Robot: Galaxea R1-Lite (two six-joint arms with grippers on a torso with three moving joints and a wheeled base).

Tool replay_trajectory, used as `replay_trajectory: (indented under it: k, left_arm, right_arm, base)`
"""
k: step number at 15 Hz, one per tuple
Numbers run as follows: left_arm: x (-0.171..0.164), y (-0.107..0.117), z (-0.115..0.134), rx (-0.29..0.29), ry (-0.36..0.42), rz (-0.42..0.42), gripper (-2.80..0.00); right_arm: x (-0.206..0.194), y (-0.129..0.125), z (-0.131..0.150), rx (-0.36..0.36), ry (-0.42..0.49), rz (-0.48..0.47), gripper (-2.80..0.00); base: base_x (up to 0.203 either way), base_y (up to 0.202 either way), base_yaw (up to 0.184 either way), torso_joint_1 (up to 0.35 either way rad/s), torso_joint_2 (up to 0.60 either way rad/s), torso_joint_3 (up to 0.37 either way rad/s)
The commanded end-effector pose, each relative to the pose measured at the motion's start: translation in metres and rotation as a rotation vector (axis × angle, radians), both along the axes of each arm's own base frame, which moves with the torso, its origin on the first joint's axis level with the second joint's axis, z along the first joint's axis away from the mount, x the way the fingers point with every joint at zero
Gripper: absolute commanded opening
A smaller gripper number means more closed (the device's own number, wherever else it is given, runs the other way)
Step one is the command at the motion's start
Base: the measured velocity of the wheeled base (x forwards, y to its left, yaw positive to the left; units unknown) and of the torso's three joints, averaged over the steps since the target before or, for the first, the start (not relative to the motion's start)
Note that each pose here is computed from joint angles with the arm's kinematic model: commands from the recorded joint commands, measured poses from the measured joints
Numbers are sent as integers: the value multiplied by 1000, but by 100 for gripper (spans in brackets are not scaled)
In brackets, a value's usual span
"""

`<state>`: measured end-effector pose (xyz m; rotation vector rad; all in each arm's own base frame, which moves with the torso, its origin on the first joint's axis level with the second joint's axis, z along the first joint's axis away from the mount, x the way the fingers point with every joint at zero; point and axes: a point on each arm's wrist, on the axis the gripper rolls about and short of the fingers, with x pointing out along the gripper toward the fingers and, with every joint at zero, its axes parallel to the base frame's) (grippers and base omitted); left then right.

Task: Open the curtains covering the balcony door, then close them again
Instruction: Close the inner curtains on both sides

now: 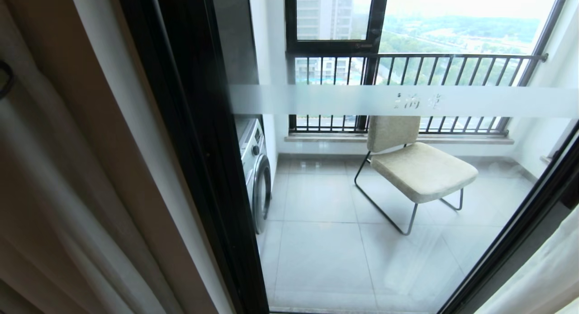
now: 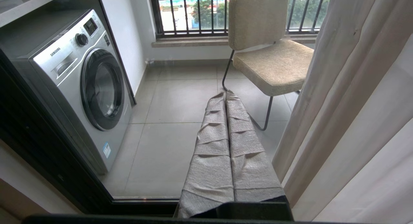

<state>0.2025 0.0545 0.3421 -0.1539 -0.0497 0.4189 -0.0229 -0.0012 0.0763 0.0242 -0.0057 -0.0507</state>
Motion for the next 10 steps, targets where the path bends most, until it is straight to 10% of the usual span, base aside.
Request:
replay_trajectory:
  k: [1,10]
  left_arm:
    - [-13,-15,9,10,-45,-80,-280]
    - [-35,-69,6,4,-66,-418,-280]
  right_arm:
    - [0,0,0,1,-1,0,-280]
    - [0,0,0,1,-1,0,-280]
  base:
    - [0,0,0,0,0,0]
    - [0,0,0,0,0,0]
